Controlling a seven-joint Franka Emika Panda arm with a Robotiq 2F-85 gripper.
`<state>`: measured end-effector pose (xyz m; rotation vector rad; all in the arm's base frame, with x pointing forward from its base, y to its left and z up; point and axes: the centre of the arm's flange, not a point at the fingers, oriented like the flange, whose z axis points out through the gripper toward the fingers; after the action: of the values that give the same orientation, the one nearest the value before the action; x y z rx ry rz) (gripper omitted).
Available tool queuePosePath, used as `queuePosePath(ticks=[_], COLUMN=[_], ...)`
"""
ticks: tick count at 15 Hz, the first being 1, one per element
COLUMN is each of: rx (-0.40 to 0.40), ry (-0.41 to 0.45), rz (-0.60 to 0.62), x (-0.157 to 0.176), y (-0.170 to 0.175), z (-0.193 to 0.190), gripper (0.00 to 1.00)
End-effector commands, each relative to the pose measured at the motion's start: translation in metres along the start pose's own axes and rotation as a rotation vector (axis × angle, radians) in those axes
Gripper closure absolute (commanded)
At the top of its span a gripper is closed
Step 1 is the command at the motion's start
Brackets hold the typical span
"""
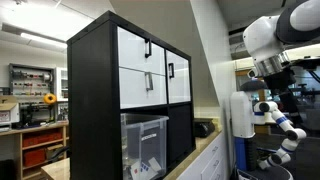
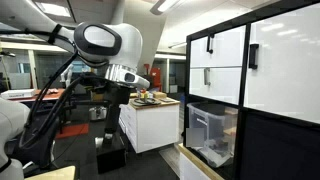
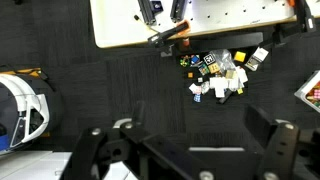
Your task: Slide out the storage container
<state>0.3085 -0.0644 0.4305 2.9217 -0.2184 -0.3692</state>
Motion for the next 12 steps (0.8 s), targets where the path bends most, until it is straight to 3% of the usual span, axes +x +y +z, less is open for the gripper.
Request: queuePosePath(ticks=[1,9,12], rx=[0.000,0.000,0.030], ry=[0.000,0.000,0.051], rz=[0.000,0.000,-0.027], x=[0.0000,0.0000,0.0058], y=[0.0000,0.0000,-0.0015], z=[0.0000,0.0000,-0.0024], gripper=[0.00,0.00,0.00])
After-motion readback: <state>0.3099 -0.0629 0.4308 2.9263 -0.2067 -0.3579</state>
